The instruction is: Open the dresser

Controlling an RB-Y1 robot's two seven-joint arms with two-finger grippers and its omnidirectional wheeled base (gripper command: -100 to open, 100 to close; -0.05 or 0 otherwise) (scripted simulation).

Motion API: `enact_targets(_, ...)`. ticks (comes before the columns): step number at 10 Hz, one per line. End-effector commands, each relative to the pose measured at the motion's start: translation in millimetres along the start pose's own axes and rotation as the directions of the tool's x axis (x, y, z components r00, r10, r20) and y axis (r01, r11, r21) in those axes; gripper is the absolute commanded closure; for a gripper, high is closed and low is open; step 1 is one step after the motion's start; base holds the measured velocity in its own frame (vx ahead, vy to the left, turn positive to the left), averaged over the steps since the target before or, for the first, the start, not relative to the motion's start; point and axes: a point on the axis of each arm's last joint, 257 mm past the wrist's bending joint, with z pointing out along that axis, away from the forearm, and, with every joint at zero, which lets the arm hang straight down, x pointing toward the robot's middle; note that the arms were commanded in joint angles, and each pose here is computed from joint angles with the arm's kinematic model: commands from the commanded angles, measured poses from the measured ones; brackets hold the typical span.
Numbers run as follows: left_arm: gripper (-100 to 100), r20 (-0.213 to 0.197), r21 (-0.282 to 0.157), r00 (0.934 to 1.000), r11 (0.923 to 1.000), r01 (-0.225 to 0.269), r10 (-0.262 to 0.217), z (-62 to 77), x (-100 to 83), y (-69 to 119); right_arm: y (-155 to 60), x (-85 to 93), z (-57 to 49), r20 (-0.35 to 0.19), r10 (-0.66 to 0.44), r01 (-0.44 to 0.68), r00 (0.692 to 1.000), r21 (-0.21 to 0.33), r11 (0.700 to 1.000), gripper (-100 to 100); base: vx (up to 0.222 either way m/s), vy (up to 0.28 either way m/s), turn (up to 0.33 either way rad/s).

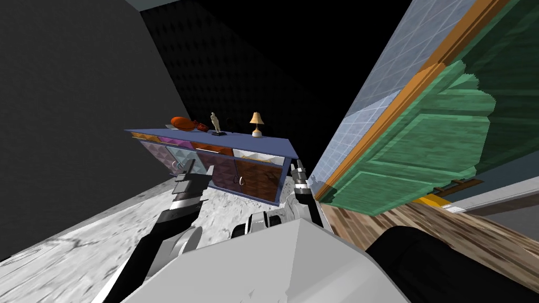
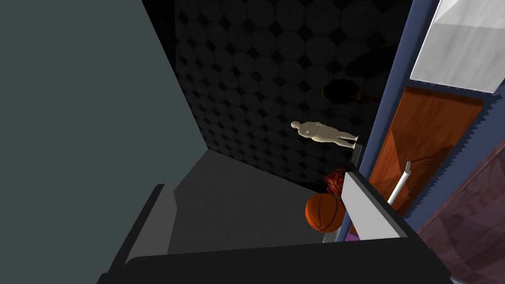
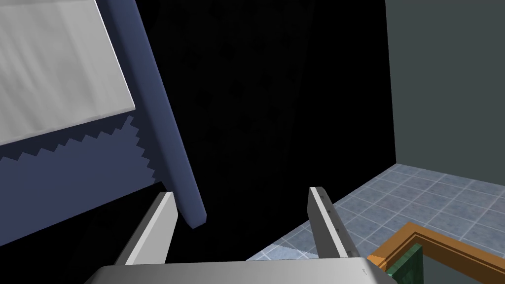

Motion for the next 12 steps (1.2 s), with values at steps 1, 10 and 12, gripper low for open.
enact_targets(1, -100, -0.022, -0.064, 0.9997, 0.9979, 0.006, -0.007, 3.3, 9.5, 26.2, 0, 0.0, 0.0, 0.0, 0.0, 0.0, 1.0, 0.0, 1.0, 0, 0.049, 0.022, -0.126)
enact_targets(10, -100, -0.098, -0.282, 0.9949, 0.9594, -0.003, -0.026, 0.1, 40.7, 112.5, 0, 0.0, 0.0, 0.0, 0.0, 0.0, 1.0, 0.0, 1.0, 0, 0.054, 0.018, -0.137)
enact_targets(12, -100, -0.128, -0.333, 0.9916, 0.9426, -0.025, -0.019, -3.7, 47.4, 132.5, 0, 0.0, 0.0, 0.0, 0.0, 0.0, 1.0, 0.0, 1.0, 0, 0.041, 0.017, -0.139)
